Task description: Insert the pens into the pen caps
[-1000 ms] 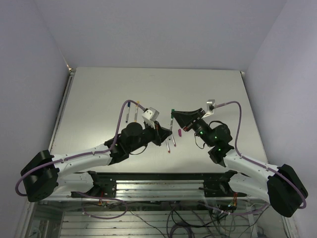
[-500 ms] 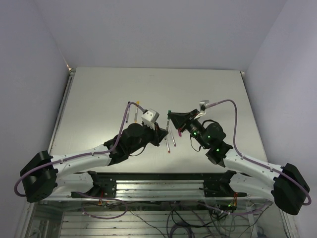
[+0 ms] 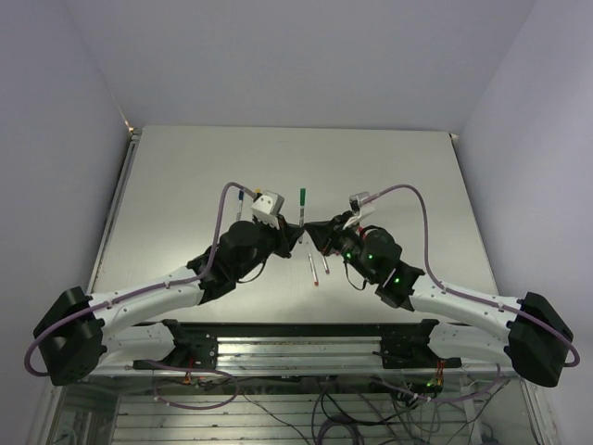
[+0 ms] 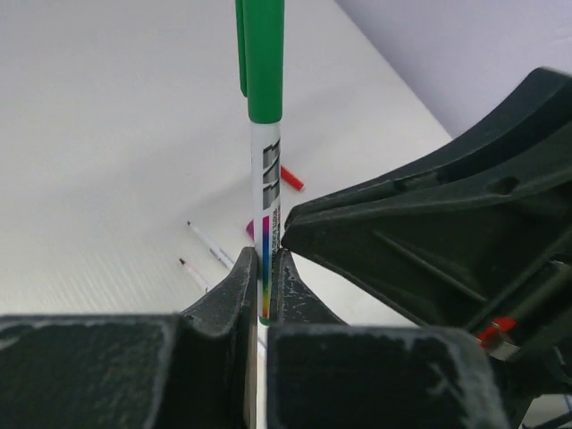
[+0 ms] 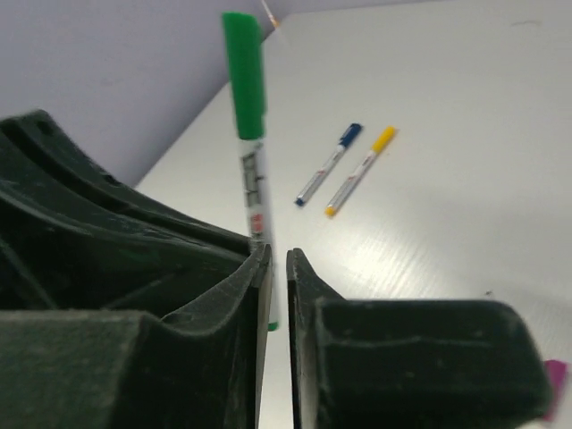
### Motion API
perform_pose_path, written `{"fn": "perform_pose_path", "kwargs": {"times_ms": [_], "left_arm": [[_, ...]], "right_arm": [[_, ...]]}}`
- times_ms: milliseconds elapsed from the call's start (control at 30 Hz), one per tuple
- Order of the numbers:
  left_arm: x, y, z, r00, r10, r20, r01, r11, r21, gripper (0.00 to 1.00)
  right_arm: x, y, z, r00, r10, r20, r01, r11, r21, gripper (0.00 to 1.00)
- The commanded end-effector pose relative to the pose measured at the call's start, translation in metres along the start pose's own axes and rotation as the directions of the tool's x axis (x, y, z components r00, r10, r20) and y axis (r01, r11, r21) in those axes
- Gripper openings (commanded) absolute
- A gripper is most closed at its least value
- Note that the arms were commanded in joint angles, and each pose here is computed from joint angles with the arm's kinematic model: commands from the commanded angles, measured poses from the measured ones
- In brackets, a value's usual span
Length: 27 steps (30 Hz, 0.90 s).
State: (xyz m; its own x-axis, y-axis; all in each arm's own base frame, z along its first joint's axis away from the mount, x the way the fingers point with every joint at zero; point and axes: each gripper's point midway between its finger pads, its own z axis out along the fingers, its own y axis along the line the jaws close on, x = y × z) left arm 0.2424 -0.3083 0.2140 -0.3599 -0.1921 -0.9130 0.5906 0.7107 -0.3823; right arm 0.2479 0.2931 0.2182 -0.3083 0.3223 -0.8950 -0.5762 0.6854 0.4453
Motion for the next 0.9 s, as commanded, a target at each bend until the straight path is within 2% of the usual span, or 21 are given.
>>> {"fn": "perform_pose_path", "kwargs": {"times_ms": [0, 100, 267, 400, 500, 733, 867], "left_arm": [[-0.071, -0.026, -0.009, 0.971, -0.093, 0.221, 0.075, 0.993, 0.091, 0.07], [-0.04, -0.01, -0.009, 0.985, -0.085, 0.149, 0.081, 0.996, 0.035, 0.07], [-0.014, 0.018, -0.012, 0.994, -0.055, 0.091, 0.063, 0.994, -0.086, 0.07], [-0.007, 0.035, 0.001, 0.999, 0.026, 0.033, -0.02, 0.983, -0.182, 0.07], [-0.008, 0.044, 0.017, 0.998, 0.068, 0.007, -0.065, 0.975, -0.213, 0.07], [0.003, 0.081, 0.067, 0.996, 0.034, -0.085, -0.052, 0.972, -0.227, 0.07], [0.012, 0.107, 0.087, 0.986, 0.031, -0.162, -0.077, 0.956, -0.284, 0.07]], "right_arm": [[0.013, -0.019, -0.001, 0.991, -0.098, -0.087, 0.106, 0.989, 0.098, 0.22], [-0.019, -0.013, 0.002, 0.992, -0.123, 0.003, 0.122, 0.986, 0.11, 0.3], [-0.05, -0.018, -0.008, 0.987, -0.141, 0.08, 0.126, 0.977, 0.173, 0.35], [-0.056, -0.04, -0.023, 0.985, -0.126, 0.118, 0.089, 0.955, 0.282, 0.41], [-0.059, -0.056, -0.036, 0.981, -0.123, 0.147, 0.064, 0.933, 0.355, 0.54], [-0.062, -0.093, -0.063, 0.983, -0.133, 0.127, 0.049, 0.856, 0.514, 0.58], [-0.061, -0.113, -0.078, 0.985, -0.103, 0.138, 0.003, 0.813, 0.583, 0.69]]}}
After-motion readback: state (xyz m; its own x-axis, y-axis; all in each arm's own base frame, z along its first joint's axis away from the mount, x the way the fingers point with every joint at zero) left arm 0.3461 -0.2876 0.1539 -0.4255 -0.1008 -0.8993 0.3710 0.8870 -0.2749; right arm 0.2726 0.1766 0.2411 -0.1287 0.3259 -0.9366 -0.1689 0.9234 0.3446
